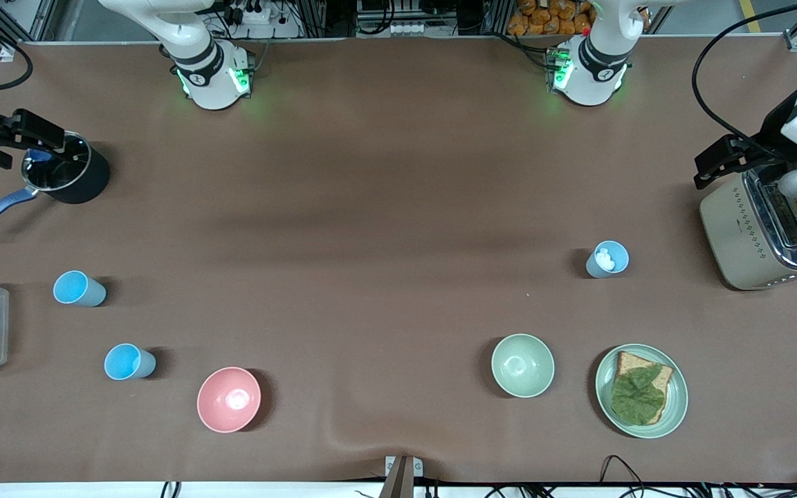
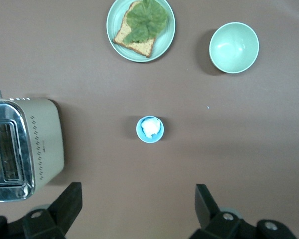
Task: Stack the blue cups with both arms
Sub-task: 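Reach the left gripper down to the blue cup beside the toaster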
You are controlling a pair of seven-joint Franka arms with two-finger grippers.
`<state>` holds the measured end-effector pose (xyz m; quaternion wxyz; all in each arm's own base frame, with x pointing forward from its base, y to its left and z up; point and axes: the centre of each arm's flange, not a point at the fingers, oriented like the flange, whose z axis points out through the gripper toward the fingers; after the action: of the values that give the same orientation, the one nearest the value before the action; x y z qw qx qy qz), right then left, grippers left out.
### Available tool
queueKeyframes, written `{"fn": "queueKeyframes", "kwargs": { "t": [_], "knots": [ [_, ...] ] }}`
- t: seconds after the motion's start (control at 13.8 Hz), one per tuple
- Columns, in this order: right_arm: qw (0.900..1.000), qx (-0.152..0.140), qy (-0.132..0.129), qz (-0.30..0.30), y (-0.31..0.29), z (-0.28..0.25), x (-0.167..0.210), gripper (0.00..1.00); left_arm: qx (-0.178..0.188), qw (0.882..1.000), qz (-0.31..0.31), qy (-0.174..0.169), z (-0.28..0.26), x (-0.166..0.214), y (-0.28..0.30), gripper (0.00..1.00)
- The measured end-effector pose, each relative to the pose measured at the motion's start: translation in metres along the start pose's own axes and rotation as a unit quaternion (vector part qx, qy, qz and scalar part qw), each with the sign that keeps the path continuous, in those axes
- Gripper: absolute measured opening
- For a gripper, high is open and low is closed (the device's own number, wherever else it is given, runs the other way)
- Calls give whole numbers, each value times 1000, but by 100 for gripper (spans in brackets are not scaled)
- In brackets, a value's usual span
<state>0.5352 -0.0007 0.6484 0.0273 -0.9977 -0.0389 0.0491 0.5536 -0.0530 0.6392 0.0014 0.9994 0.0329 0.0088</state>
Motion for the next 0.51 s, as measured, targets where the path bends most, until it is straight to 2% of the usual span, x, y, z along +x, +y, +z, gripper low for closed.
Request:
{"fn": "queueKeyframes", "kwargs": {
  "t": [0.36,0.51],
  "knots": [
    [1000,-1,10,-1,-1,-1,2,100,0,1000,-10,-10,7,4,-14,100],
    [1000,-1,11,1,0,-2,2,100,2,999,0,-34,32,11,-13,100]
  ]
}}
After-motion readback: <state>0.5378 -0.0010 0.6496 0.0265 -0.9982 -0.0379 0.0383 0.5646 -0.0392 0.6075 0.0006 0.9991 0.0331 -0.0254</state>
